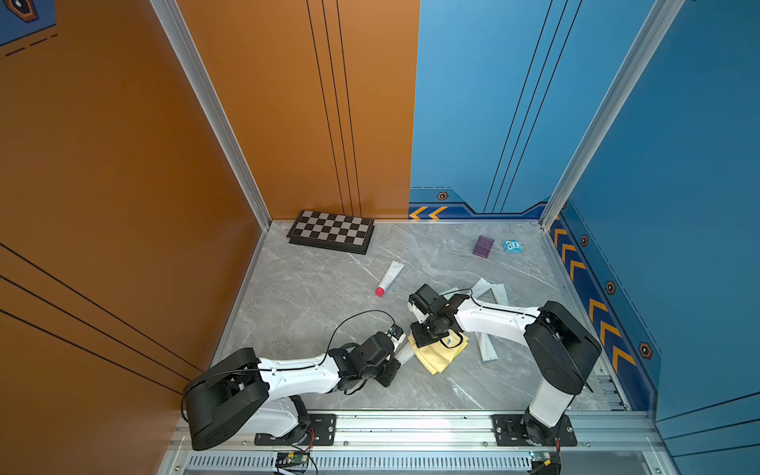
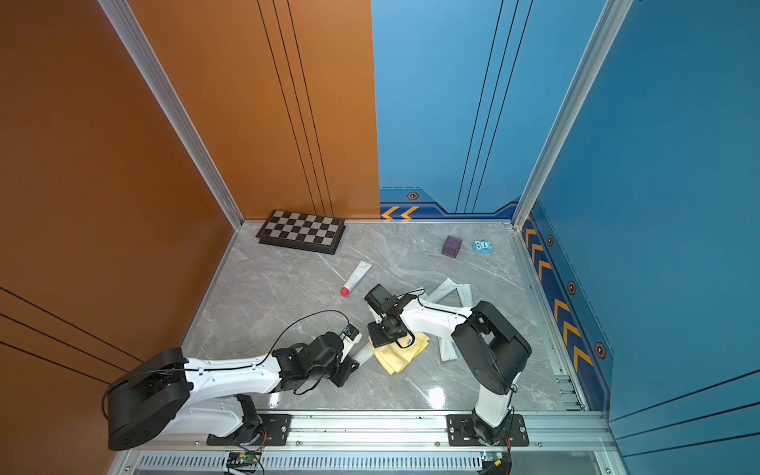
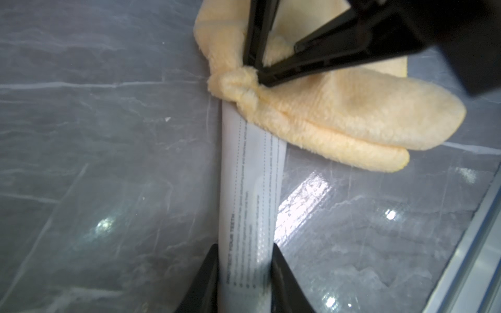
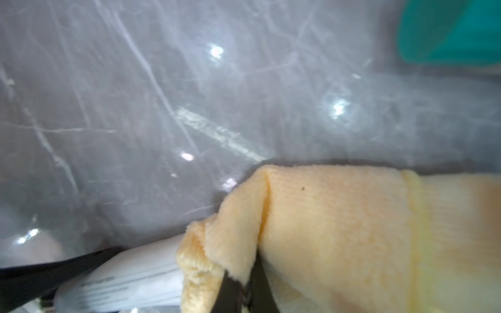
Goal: Wipe the surface of the toothpaste tube
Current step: Wipe the dirt from the toothpaste tube.
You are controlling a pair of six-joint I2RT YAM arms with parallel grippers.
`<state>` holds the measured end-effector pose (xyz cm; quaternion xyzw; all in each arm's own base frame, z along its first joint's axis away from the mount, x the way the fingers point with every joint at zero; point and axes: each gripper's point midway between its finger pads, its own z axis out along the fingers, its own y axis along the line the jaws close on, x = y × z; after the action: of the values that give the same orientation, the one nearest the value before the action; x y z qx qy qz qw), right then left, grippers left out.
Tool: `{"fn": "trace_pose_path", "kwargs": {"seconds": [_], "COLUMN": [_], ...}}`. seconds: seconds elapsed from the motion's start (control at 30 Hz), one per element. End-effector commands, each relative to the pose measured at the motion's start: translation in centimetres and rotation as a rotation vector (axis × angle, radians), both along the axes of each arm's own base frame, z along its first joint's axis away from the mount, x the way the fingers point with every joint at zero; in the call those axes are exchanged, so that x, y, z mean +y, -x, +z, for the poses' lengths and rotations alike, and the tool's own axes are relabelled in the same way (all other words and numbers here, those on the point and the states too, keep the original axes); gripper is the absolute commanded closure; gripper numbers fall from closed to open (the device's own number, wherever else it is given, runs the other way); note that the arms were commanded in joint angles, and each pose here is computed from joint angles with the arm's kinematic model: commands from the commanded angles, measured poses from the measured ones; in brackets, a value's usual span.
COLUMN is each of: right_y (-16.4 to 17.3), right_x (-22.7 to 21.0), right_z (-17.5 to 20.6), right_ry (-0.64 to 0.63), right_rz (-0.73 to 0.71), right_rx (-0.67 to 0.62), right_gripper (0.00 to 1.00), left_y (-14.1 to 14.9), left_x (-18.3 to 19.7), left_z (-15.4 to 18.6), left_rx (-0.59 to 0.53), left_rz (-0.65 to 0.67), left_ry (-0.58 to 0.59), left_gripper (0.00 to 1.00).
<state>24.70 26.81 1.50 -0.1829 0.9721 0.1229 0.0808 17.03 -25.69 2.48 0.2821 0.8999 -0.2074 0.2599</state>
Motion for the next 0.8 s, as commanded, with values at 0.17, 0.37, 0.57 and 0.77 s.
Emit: {"fn": "trace_pose_path", "kwargs": {"seconds": [0.17,0.37,0.57,0.77], "right_y": [3.6,0.7,-0.2,-0.1], "right_x": [-8.2,-8.4,-5.9,-2.9], "right_z": [-3.7,1.9,5.8,5.4], "right_ry": [0.321,0.100,-0.069,-0.084], "right_rz": [-0.051,-0.179,-0.155,-0.086], "right_rx": [0.136,0.065,0.068,0.099], "right_gripper": [1.00,1.00,1.00,1.00], "left_y": [1.1,1.2,1.4,1.9], "left_x": [2.1,2.0,1.7,1.0], "left_z": [-2.3,-2.2,-2.5,-2.8], "left_rx": [0.044,0.039,0.043,0.041], "left_rz": [0.003,-0.004,-0.020,-0.055], "left_ry": [-0.108,-0.106,-0.116,-0.138], "left_gripper": [0.75,0.75,0.75,0.77]}}
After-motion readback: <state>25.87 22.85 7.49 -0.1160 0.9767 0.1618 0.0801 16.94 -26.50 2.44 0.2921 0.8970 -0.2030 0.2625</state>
